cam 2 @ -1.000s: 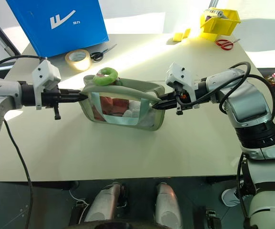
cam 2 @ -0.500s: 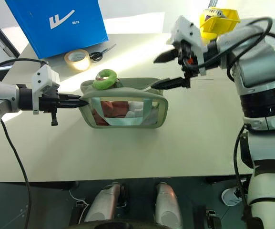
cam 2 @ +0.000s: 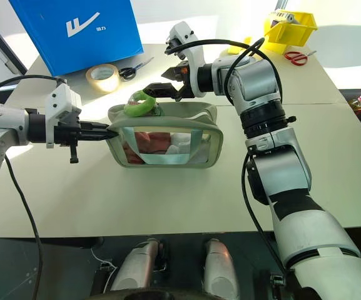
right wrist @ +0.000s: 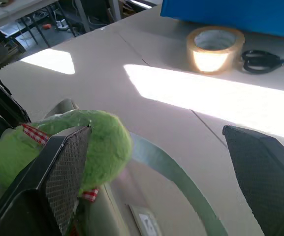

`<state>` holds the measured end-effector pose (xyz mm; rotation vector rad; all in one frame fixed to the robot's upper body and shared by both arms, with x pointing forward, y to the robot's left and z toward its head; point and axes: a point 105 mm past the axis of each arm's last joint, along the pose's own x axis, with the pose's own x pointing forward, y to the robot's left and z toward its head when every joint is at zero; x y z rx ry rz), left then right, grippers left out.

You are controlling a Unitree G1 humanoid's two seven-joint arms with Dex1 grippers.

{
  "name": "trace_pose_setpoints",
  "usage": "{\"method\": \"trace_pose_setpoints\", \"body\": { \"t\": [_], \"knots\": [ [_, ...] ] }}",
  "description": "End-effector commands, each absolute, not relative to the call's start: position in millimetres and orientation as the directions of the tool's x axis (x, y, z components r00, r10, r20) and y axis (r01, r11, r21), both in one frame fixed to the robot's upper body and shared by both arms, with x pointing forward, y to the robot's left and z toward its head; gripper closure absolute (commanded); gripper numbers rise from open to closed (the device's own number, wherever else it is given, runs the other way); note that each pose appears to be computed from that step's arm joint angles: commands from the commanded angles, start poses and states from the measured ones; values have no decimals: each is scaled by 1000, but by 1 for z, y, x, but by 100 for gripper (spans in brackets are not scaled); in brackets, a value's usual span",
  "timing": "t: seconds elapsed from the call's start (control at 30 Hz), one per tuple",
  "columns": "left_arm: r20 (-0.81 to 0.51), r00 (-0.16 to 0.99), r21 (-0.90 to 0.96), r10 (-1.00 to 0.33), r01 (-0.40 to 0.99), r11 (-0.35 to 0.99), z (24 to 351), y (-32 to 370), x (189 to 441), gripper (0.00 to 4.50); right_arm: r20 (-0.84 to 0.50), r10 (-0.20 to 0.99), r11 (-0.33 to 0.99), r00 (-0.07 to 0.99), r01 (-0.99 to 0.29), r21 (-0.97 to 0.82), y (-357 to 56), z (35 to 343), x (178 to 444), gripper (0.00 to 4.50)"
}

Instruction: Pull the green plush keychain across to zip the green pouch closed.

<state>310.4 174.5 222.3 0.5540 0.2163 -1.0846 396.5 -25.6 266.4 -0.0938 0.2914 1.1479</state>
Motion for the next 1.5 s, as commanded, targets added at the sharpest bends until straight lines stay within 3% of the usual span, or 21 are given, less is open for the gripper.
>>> {"method": "trace_pose_setpoints", "body": {
  "t": [0.03,0.37,0.47,0.7,0.87,1.07,1.2,1.5],
  "knots": [
    [-421,471,353,-775,872,339,228,174,307,450,-268,915,348,300,-926,149,-15,272,384,5],
    [-421,477,358,-772,869,341,227,174,309,450,-222,944,307,244,-895,322,-7,280,376,5],
    [-421,476,360,-772,869,340,227,173,309,450,-209,949,294,236,-900,323,-8,282,374,87],
    [-423,474,364,-772,869,334,227,174,311,450,-206,949,294,238,-903,312,-14,284,371,445],
    [-422,470,366,-775,871,329,227,172,312,450,-157,937,340,312,-918,202,-29,306,376,445],
    [-426,466,357,-775,874,330,225,173,309,450,-77,844,532,531,-847,-16,-86,342,383,445],
    [-431,459,344,-777,879,329,221,172,308,450,-96,701,691,707,-706,-156,-141,337,377,445],
    [-424,442,344,-790,886,311,222,165,314,450,-65,442,884,895,-446,-140,-218,322,372,445]
  ]
}}
